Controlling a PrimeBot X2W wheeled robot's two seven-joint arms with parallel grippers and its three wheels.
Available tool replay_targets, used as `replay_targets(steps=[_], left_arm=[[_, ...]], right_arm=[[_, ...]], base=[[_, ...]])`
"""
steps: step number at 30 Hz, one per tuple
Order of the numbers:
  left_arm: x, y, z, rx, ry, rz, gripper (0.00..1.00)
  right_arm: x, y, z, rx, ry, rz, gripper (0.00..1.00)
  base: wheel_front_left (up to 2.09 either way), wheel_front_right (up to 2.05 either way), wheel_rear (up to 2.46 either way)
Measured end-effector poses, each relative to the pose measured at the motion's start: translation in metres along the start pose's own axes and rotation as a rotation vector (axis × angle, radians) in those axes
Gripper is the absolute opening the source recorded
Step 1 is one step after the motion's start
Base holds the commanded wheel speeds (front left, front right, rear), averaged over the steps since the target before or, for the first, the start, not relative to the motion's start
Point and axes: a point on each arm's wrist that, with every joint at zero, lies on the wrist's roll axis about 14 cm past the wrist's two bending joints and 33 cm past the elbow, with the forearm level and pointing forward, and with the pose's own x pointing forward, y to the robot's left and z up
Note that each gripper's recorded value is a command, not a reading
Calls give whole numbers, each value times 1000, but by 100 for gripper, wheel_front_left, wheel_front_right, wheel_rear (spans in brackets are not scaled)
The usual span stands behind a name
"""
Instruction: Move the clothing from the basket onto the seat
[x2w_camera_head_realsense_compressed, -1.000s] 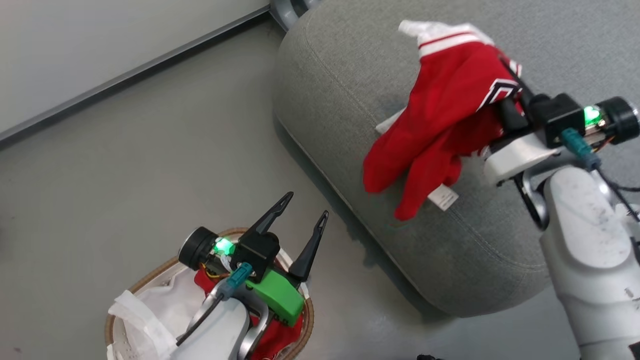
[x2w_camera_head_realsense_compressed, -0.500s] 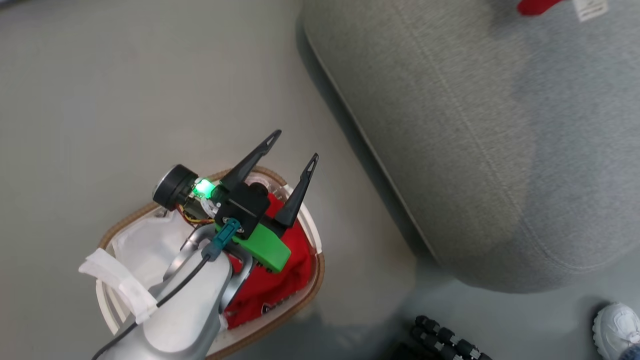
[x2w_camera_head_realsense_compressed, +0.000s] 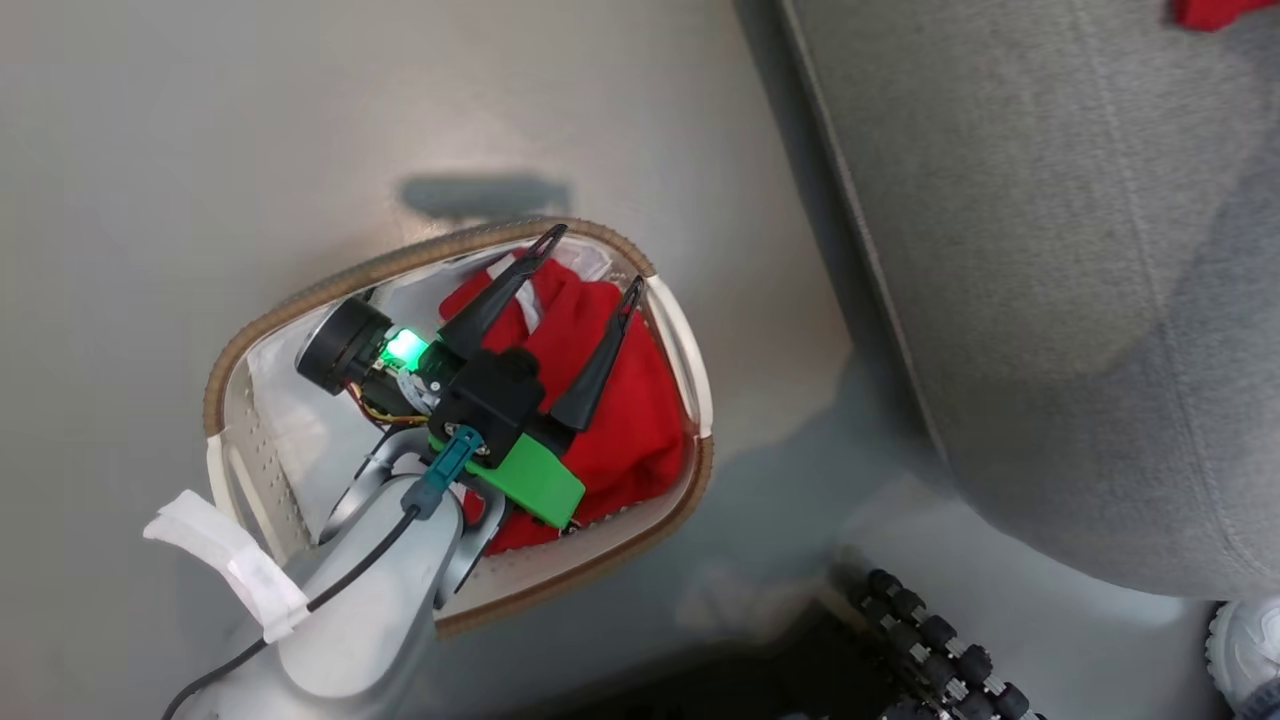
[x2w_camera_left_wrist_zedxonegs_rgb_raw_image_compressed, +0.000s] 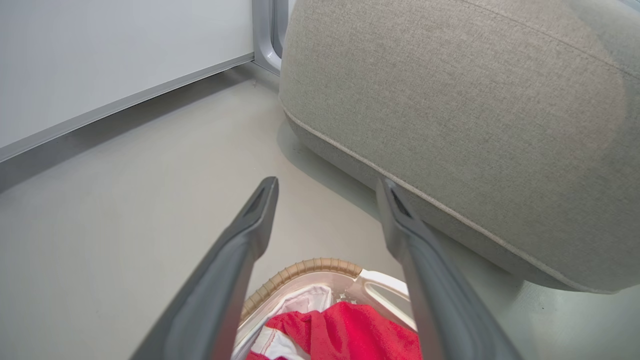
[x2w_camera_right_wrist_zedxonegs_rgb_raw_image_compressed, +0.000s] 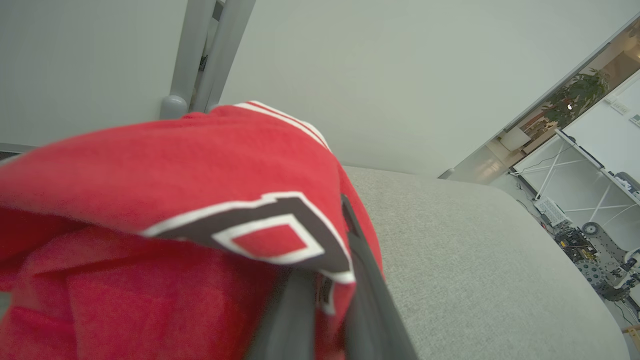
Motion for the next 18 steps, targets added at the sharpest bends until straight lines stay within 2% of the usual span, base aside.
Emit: replay_targets(steps=[5, 6, 8, 9, 10, 18], left_arm=[[-8, 10, -16, -16, 33, 30, 100], [-9, 11, -18, -19, 38, 33, 100], [-9, 12, -20, -21, 44, 35, 100], [-9, 11, -19, -23, 45, 37, 100], [-9, 11, -18, -23, 45, 38, 100], [-9, 7, 0, -13, 20, 43, 100]], right_arm=[[-1, 31, -34, 21, 72, 41, 0], [-1, 35, -37, 24, 77, 47, 14], [-4, 38, -41, 21, 84, 53, 48], [-6, 37, -41, 16, 84, 54, 95], [-7, 36, -39, 10, 81, 53, 100], [-27, 26, -25, -9, 56, 61, 100]], base=[[0, 0, 0], [0, 0, 0], [0, 0, 0], [0, 0, 0], [0, 0, 0], [0, 0, 0]])
